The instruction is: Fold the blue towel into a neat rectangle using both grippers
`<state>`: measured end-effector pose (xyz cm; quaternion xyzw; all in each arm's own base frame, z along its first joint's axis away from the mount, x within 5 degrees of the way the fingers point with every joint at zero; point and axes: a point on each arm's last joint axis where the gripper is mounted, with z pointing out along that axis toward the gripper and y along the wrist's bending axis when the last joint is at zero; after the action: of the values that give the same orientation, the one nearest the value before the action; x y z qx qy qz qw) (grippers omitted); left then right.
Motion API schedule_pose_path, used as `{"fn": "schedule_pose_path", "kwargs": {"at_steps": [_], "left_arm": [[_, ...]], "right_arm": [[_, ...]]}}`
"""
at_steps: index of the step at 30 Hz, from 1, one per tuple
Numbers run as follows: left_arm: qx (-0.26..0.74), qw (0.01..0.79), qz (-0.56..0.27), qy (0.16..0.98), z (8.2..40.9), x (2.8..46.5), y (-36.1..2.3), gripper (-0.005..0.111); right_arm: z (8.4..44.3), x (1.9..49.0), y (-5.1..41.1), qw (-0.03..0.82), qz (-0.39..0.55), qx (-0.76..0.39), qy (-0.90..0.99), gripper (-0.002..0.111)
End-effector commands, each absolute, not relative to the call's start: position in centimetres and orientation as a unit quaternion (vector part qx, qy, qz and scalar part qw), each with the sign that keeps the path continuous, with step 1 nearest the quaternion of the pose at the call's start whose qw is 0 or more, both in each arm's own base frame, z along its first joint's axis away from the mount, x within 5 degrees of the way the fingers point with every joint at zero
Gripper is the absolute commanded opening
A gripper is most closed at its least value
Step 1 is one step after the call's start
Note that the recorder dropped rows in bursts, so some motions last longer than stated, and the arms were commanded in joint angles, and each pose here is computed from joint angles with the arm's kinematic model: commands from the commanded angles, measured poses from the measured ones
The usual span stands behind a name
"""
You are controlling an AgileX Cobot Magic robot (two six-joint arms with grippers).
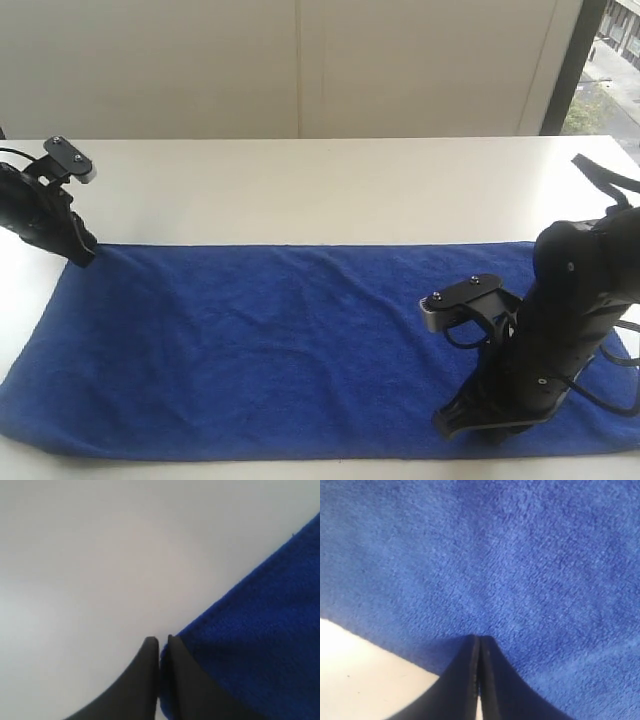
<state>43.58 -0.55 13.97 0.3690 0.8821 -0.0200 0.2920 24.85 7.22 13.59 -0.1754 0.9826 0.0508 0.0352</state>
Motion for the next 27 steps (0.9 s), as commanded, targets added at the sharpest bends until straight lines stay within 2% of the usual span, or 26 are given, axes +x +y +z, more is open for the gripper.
{"fn": "schedule_pose_path", "kwargs": {"at_steps": [1, 4, 10, 17, 21, 23, 26, 27], "left_arm": [[0.345, 0.299, -0.015, 0.89, 13.8, 43.7, -0.3, 0.036], [0.345, 0.299, -0.015, 0.89, 13.8, 43.7, -0.3, 0.045], [0.341, 0.309, -0.01, 0.888, 14.7, 43.7, -0.3, 0.046], [0.324, 0.361, -0.004, 0.875, 20.6, 42.8, -0.5, 0.045], [0.282, 0.359, -0.061, 0.887, 24.3, 40.8, -1.2, 0.032], [0.281, 0.327, -0.109, 0.896, 25.4, 39.4, -1.8, 0.021], [0.319, 0.237, -0.184, 0.899, 26.0, 36.7, -2.8, 0.0], [0.333, 0.212, -0.194, 0.898, 26.0, 36.2, -2.9, 0.0]], "right_arm": [[13.5, 24.8, 7.2, 0.028, 0.051, -0.179, 0.982, 0.0], [13.5, 24.8, 7.2, 0.027, 0.051, -0.179, 0.982, 0.0], [13.5, 24.8, 7.2, 0.027, 0.051, -0.179, 0.982, 0.0], [13.5, 24.8, 7.2, 0.028, 0.052, -0.178, 0.982, 0.0], [13.5, 24.8, 7.2, 0.028, 0.052, -0.178, 0.982, 0.0], [13.6, 24.8, 7.2, 0.026, 0.052, -0.179, 0.982, 0.0], [14.7, 25.4, 7.3, 0.018, 0.049, -0.19, 0.98, 0.0], [15.3, 25.6, 7.4, 0.022, 0.049, -0.192, 0.98, 0.0]]}}
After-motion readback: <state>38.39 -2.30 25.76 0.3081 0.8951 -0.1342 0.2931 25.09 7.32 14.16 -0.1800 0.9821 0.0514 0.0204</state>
